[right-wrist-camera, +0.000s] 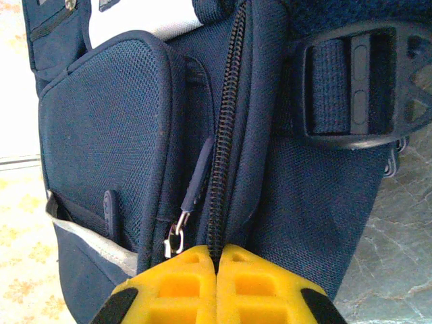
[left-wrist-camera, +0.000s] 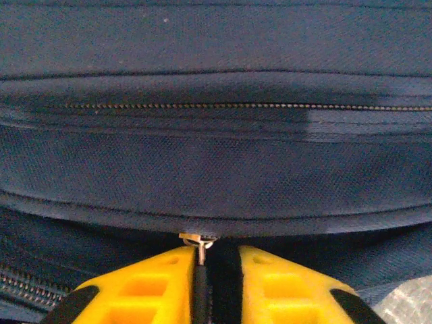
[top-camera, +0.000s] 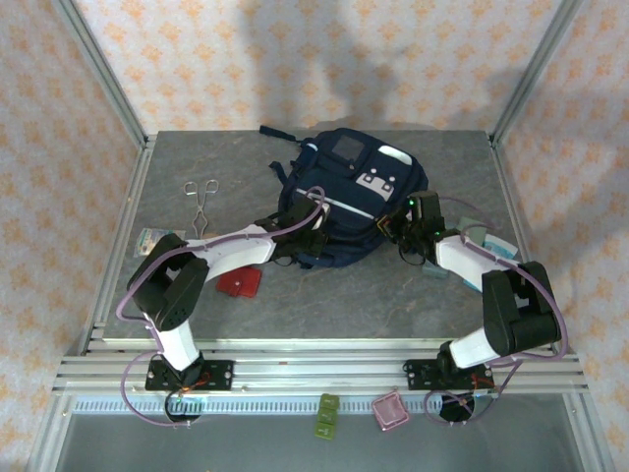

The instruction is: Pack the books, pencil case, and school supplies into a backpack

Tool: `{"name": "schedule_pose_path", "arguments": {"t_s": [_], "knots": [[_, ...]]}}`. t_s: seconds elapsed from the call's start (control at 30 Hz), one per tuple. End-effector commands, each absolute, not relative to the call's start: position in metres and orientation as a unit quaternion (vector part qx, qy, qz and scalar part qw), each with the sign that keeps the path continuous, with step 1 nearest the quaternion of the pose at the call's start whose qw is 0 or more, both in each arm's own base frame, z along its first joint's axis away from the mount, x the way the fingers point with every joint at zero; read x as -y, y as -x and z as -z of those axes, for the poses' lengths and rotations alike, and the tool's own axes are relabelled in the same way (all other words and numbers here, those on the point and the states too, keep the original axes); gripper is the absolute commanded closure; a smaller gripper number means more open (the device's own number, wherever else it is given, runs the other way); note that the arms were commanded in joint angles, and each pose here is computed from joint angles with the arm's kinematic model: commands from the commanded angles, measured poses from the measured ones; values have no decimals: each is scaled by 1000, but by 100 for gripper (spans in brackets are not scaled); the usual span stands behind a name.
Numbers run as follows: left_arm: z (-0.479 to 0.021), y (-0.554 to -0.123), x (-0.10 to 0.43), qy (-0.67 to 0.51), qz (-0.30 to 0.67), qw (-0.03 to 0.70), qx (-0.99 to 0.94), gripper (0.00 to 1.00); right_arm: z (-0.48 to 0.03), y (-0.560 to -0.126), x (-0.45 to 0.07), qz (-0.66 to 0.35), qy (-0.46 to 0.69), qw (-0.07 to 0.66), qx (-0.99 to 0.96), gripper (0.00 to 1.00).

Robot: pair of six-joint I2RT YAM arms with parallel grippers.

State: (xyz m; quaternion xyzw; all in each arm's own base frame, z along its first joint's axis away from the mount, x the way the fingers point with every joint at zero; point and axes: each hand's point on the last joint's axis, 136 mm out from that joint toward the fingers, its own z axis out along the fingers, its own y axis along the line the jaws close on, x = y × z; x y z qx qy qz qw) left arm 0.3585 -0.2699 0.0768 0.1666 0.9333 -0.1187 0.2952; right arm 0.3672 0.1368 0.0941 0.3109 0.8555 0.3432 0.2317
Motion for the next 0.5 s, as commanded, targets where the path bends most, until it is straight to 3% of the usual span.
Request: {"name": "schedule_pose_path", "arguments": {"t_s": [0.0,0.03,0.23,0.47], "knots": [[-66,-358,260,-165,99,275,-942,94,-99,-377,-126,-338,-320,263,-845,100],[-65,-357,258,-164,95,274,-943,100,-98,-377,-126,-337,-321,262,-845,100],[-73,-358,239,-146,70,289,-943,100,-96,-377,-126,-335,-321,262,-846,100],[-93,-377,175,-71,-41,323,-943,100,-96,-378,-118,-316,-326,276,-847,100]]}}
